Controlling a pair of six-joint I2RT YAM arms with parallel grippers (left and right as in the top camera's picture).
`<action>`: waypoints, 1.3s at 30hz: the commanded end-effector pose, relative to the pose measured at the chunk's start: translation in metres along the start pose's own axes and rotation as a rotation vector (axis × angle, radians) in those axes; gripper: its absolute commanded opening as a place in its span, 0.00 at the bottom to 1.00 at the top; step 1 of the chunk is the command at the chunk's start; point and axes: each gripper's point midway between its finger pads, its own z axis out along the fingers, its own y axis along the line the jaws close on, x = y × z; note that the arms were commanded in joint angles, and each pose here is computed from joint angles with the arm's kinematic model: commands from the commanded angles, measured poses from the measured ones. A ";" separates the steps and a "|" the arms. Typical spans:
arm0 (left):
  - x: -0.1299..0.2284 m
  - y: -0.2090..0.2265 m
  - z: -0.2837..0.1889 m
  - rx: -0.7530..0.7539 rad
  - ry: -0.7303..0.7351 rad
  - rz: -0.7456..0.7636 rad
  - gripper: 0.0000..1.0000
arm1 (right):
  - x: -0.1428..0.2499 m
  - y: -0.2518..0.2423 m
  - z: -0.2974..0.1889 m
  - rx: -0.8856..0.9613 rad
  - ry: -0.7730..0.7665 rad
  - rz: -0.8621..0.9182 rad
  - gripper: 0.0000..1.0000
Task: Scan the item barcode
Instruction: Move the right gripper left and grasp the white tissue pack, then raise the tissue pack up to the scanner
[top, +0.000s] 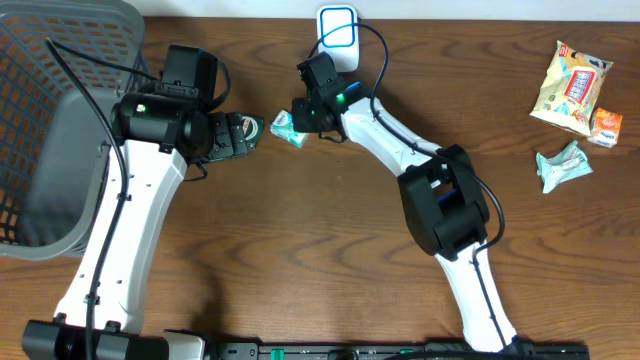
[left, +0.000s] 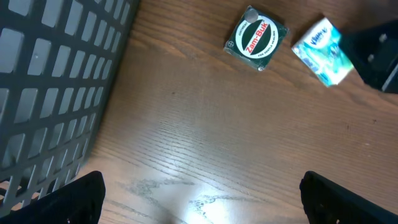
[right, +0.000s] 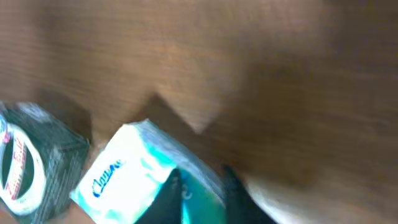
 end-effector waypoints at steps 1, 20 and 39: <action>-0.001 0.003 -0.001 -0.015 -0.007 -0.007 0.99 | 0.009 -0.009 -0.021 0.059 0.043 -0.053 0.06; -0.001 0.003 -0.001 -0.015 -0.007 -0.007 0.98 | 0.035 -0.006 -0.058 0.050 0.170 -0.122 0.58; -0.001 0.003 -0.001 -0.015 -0.007 -0.007 0.99 | 0.012 -0.020 -0.054 0.003 0.157 -0.125 0.01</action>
